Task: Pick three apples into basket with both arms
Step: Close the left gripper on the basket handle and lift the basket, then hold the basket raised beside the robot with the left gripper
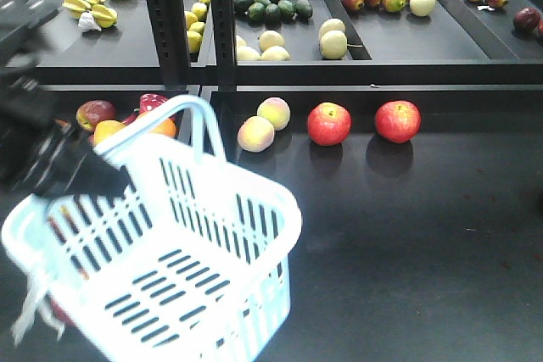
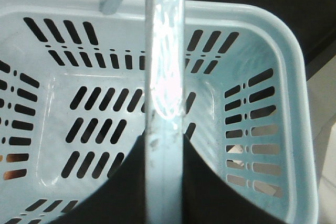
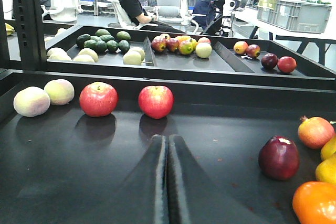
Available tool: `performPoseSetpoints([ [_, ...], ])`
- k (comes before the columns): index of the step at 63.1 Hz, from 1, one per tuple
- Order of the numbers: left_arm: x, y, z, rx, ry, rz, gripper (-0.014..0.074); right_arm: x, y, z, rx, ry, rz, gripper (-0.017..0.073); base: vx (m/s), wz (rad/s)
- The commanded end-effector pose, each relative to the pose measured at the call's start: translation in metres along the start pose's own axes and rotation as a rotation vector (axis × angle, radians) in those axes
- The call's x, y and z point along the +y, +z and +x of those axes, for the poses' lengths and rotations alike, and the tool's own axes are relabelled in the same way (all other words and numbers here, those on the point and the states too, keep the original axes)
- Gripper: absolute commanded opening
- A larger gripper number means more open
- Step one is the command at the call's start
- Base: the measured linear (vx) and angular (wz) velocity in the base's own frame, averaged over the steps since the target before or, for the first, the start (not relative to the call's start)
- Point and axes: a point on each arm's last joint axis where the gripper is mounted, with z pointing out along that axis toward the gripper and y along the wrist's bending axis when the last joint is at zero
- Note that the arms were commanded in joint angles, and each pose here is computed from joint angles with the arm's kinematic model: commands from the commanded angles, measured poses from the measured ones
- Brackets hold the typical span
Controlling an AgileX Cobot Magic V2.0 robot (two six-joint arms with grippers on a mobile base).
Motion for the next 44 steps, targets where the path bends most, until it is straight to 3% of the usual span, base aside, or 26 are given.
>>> performPoseSetpoints([
  [1,-0.013,-0.025,0.008,-0.211,-0.028,0.023,-0.0008,0.0,0.0,-0.004,-0.073,-0.014,0.006,-0.0003,0.0,0.0],
  [16,-0.021,-0.049,0.037,-0.362,-0.004,-0.002,-0.0008,0.0,0.0,-0.004,-0.073,-0.014,0.006,-0.0003,0.0,0.0],
  [44,-0.03,-0.067,0.053,-0.387,0.026,0.01,-0.0008,0.0,0.0,-0.004,-0.073,-0.014,0.006,-0.0003,0.0,0.0],
])
